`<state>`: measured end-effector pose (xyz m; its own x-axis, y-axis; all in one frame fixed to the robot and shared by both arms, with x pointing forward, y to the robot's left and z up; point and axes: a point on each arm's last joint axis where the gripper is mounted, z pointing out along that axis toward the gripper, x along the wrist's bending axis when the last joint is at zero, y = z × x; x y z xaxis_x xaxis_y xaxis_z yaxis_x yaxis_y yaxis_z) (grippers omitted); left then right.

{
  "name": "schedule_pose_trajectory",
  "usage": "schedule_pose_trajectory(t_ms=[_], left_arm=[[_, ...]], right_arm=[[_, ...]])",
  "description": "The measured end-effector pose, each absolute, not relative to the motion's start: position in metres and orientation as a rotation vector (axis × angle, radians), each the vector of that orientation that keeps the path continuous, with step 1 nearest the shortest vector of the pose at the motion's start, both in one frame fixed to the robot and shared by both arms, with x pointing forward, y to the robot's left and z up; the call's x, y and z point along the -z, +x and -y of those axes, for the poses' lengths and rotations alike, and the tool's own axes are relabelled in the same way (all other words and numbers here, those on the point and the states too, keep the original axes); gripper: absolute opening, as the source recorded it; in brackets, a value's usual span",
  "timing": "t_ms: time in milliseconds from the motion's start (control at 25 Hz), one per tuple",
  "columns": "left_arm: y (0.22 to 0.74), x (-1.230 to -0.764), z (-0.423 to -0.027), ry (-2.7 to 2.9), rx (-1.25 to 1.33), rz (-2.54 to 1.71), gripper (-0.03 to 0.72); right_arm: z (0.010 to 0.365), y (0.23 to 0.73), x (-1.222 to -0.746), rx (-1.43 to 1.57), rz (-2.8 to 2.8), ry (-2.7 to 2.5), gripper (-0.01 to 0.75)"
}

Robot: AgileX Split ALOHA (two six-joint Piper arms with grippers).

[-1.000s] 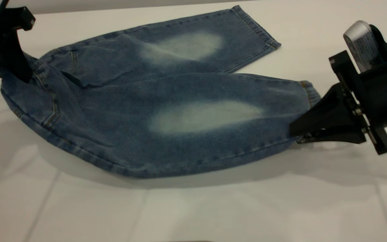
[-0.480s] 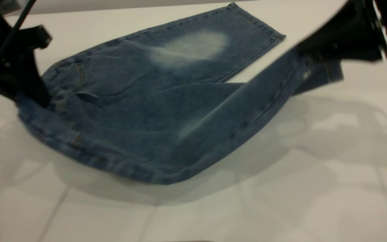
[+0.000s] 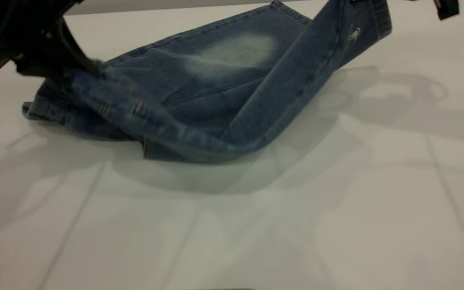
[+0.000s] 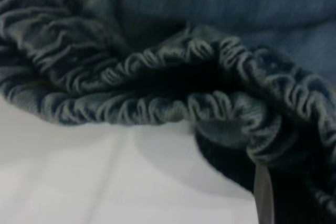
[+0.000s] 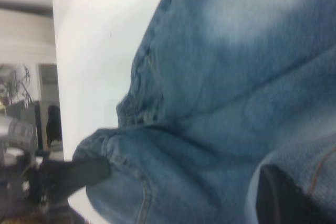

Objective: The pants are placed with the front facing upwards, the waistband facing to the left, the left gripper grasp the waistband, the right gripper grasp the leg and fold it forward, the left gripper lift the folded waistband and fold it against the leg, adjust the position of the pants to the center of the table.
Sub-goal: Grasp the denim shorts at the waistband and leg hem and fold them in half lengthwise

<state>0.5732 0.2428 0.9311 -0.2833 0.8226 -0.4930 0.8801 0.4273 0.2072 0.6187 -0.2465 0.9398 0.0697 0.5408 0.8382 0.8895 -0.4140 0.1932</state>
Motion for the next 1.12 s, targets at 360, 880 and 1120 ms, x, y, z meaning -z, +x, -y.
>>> schedule_pose_trajectory(t_ms=[360, 880, 1120], left_arm=[[0.591, -0.939, -0.248, 1.017, 0.056, -2.207, 0.102], [0.604, -0.925, -0.263, 0.572, -0.026, -2.321, 0.104], [0.608, -0.913, -0.277, 0.391, -0.172, -2.379, 0.104]], right_arm=[[0.249, 0.685, -0.933, 1.355, 1.336, -2.011, 0.025], [0.232, 0.749, -0.894, 1.379, 1.219, -2.068, 0.025], [0.229, 0.759, -0.866, 1.341, 1.154, -2.145, 0.025]])
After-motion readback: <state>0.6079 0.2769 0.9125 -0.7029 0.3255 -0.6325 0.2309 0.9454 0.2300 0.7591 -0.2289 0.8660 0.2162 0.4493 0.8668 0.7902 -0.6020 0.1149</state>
